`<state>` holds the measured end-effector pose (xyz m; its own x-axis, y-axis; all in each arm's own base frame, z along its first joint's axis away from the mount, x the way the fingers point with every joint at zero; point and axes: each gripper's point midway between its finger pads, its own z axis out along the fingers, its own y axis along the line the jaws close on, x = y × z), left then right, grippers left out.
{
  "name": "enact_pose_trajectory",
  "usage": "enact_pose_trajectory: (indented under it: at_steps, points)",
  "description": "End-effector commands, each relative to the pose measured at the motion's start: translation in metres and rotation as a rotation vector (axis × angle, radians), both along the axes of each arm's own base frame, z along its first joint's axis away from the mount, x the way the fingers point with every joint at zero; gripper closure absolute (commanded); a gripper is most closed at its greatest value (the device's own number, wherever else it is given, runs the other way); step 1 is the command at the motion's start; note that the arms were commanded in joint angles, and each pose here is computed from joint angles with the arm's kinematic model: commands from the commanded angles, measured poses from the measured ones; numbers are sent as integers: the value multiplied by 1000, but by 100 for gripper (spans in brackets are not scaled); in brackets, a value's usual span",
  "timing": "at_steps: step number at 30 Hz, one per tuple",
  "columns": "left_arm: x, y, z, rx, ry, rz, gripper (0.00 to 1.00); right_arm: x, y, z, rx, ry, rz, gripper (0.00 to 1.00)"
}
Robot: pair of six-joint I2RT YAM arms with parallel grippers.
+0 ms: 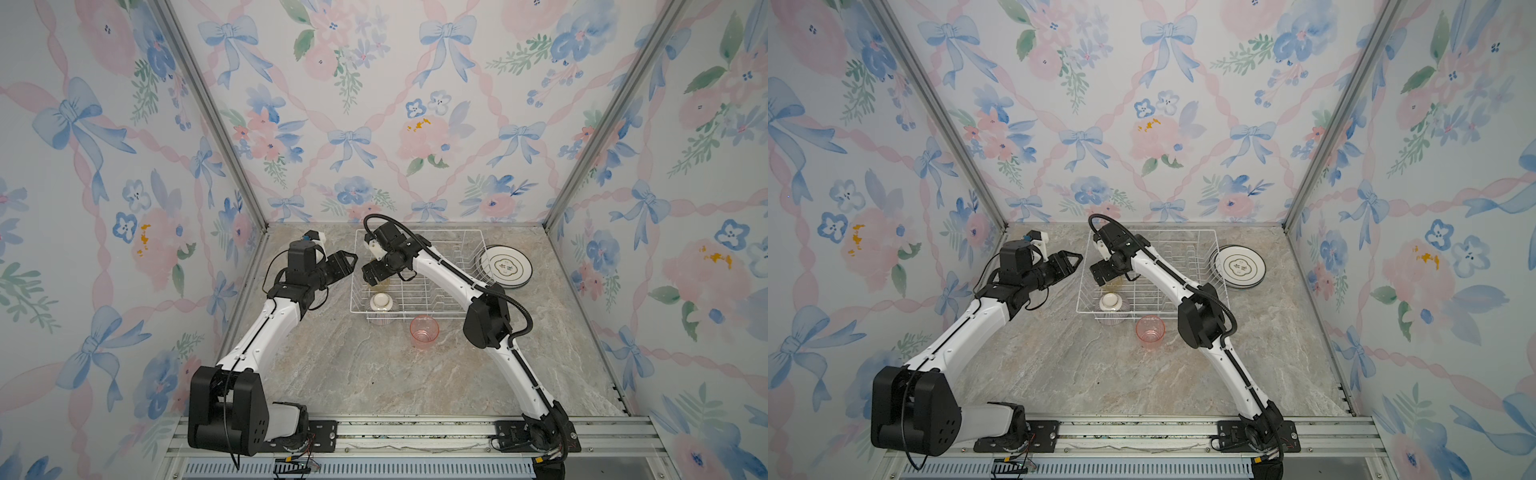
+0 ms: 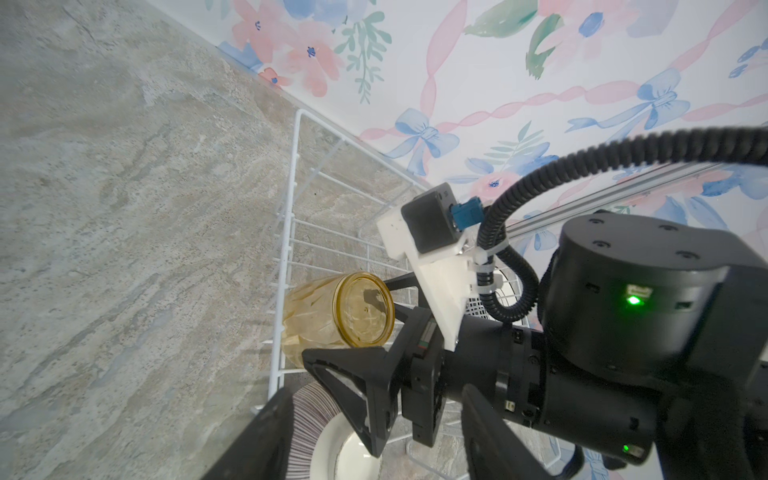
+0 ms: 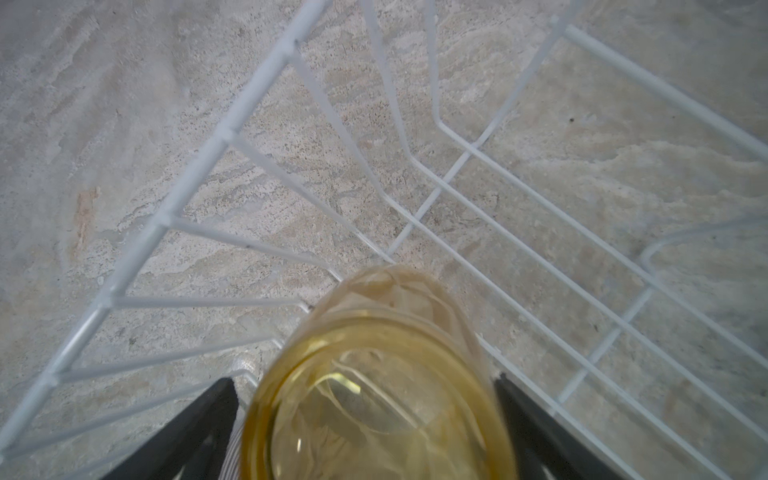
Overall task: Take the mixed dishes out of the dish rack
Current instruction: 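Grip the yellow glass with the right gripper while the left gripper hovers nearby, then lift the yellow glass toward the left gripper while the left gripper reaches toward it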
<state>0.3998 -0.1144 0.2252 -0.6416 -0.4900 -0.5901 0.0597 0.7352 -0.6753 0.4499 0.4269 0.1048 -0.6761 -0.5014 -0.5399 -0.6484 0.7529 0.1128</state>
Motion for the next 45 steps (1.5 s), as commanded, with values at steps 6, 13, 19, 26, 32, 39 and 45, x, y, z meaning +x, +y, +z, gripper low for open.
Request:
enact_pose_trajectory:
  at_steps: [6, 13, 19, 26, 32, 39, 45]
  points:
    - [3, 2, -2, -9, -5, -34, 36, 14, 15, -12, 33, -27, -51, 3]
    - [5, 1, -7, -18, 11, -54, 36, 11, 5, -10, 8, -17, -62, 8]
    - [9, -2, -5, -18, 6, -73, 38, 14, -6, 2, -4, -52, -77, 33]
    - [7, -11, -5, -24, 4, -117, 40, 25, -10, 36, 49, -114, -100, 60]
    - [4, -24, -6, -34, 12, -160, 39, 38, -25, 79, 224, -64, -174, 71]
    - [9, -32, -6, -51, 17, -179, 45, 49, -51, 126, 466, 5, -270, 74]
    - [19, -50, 12, -169, -51, -244, 51, 47, -65, 156, 717, 128, -319, 75]
